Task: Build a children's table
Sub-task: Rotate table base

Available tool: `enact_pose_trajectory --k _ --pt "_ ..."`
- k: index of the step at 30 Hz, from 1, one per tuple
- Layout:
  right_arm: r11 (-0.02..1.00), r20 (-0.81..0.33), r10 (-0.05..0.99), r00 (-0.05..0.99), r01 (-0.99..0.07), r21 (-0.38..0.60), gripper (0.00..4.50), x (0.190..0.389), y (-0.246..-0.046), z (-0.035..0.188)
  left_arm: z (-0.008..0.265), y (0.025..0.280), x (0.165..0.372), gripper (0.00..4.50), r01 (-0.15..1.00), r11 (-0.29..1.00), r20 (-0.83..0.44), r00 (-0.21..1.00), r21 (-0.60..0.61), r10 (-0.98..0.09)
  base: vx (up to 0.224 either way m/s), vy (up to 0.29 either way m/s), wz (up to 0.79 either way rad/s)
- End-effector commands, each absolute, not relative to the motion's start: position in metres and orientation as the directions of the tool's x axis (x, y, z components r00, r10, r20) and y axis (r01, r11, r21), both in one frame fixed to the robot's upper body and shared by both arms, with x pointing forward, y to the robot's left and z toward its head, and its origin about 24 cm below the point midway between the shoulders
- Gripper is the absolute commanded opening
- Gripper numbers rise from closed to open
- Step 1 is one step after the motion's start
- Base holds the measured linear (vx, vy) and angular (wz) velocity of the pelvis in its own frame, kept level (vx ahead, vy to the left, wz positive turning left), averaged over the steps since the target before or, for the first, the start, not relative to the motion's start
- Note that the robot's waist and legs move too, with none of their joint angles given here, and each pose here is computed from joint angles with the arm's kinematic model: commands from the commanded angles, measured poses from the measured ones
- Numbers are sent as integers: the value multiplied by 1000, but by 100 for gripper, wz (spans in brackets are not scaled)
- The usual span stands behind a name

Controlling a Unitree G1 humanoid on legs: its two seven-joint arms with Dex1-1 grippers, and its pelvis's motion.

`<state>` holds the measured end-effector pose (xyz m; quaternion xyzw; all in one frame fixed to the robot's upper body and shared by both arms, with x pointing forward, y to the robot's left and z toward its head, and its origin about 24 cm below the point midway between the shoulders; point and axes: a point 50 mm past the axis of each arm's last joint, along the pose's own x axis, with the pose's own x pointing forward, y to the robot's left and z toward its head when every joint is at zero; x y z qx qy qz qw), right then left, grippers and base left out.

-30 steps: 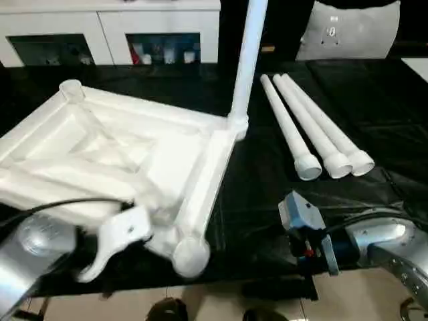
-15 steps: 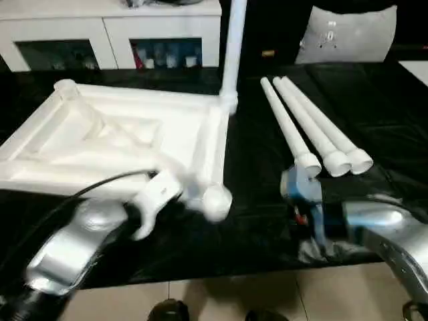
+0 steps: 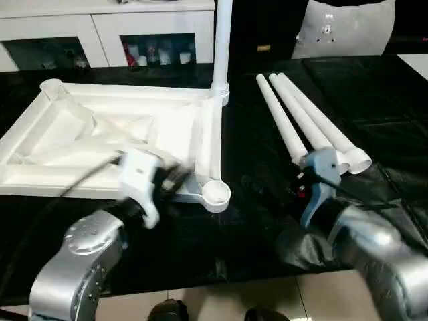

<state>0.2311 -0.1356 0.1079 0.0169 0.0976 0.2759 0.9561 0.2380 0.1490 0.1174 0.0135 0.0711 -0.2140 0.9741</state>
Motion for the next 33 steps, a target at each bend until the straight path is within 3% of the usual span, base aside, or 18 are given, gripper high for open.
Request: enact_pose_trajectory --k 1,4,7,8,10,11,14,16,21,23,25,27,31,33 --pt "879 -165 475 865 -477 30 450 230 -136 109 122 155 239 135 349 937 -121 931 30 -343 3 -60 55" --pt "915 -140 399 906 -403 3 450 231 -138 110 119 158 240 135 280 960 -143 951 28 -273 1 -124 62" --pt "947 -70 320 945 -321 -11 450 234 -141 116 116 157 239 154 279 959 -157 950 48 -268 5 -196 42" --pt "952 -184 300 936 -306 -3 450 235 -141 110 117 157 238 154 276 961 -145 952 18 -271 30 -142 -4" --pt "954 -258 292 921 -301 5 450 235 -142 105 117 157 237 154 275 962 -139 952 0 -272 18 -128 1" --pt "943 -252 328 910 -329 41 450 235 -138 106 116 157 235 154 271 962 -142 953 18 -266 -5 -85 1" --pt "936 -190 348 918 -350 25 450 235 -137 111 112 158 232 154 257 966 -154 956 32 -249 3 -47 -1" --pt "917 -164 397 903 -383 113 450 232 -134 112 113 158 229 154 253 967 -132 959 7 -250 0 0 0" --pt "893 -161 441 883 -415 174 450 227 -130 112 107 150 218 154 361 932 -127 926 20 -355 0 0 0" --pt "893 -144 438 887 -410 186 450 227 -129 113 103 151 217 154 356 933 -154 926 48 -345 0 0 0" --pt "897 -122 424 897 -398 191 450 228 -130 114 107 151 218 154 341 940 -55 939 24 -340 0 0 0" --pt "891 -127 446 886 -426 158 450 227 -130 112 107 148 216 154 424 905 -42 905 25 -423 0 0 0" --pt "875 -151 484 862 -472 110 450 225 -130 107 99 140 208 154 617 786 -133 777 -36 -615 0 0 0" --pt "864 -138 503 853 -491 115 450 223 -129 108 104 135 204 180 680 732 -68 728 -55 -682 0 0 0"
